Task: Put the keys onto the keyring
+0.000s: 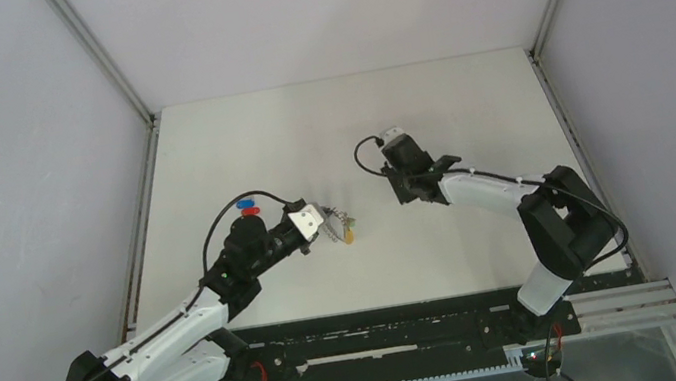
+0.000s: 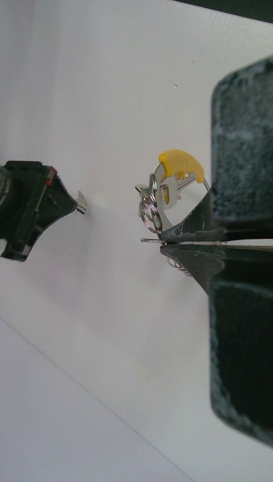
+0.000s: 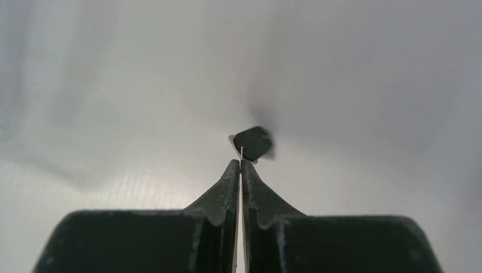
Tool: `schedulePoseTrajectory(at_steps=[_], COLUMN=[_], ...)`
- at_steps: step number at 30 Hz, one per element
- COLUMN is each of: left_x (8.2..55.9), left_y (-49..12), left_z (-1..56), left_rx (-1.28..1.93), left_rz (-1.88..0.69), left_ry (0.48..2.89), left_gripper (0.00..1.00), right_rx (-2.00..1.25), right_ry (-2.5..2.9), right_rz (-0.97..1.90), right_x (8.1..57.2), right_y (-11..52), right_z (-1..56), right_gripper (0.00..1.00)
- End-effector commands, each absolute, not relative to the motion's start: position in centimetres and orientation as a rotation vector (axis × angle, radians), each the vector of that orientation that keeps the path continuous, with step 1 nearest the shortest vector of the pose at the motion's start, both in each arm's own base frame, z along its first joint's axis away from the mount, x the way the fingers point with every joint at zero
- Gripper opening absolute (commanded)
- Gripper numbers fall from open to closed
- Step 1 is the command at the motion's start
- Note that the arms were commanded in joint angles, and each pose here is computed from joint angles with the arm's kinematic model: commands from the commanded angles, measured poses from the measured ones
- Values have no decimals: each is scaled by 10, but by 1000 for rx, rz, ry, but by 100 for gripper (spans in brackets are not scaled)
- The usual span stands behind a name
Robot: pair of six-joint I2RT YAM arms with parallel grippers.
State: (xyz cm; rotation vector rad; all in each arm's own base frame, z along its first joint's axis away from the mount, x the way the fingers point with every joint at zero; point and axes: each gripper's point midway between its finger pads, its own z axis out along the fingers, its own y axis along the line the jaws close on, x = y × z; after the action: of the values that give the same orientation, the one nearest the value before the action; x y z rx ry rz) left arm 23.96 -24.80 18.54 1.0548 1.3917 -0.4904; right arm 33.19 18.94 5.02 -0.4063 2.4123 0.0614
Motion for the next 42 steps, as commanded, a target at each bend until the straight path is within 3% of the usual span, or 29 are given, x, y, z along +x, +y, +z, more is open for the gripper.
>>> schedulePoseTrajectory(at_steps=[1,16,42], left_x=[241,240,243], left_y=[-249,-250,-249], left_z=[209,209,204], left_rx=[1012,1016,1021], left_rz=[-489,-497,-479], left_ry=[1320,1321,1336], left_gripper=[0,0,0], right_rx=[-567,-797,-952], right_ry=[2566,2897,2841], right_rz=[124,103,135], right_x=[301,248,333], right_y=[183,150,209], right_z=[83,91,30], right_gripper=[0,0,2])
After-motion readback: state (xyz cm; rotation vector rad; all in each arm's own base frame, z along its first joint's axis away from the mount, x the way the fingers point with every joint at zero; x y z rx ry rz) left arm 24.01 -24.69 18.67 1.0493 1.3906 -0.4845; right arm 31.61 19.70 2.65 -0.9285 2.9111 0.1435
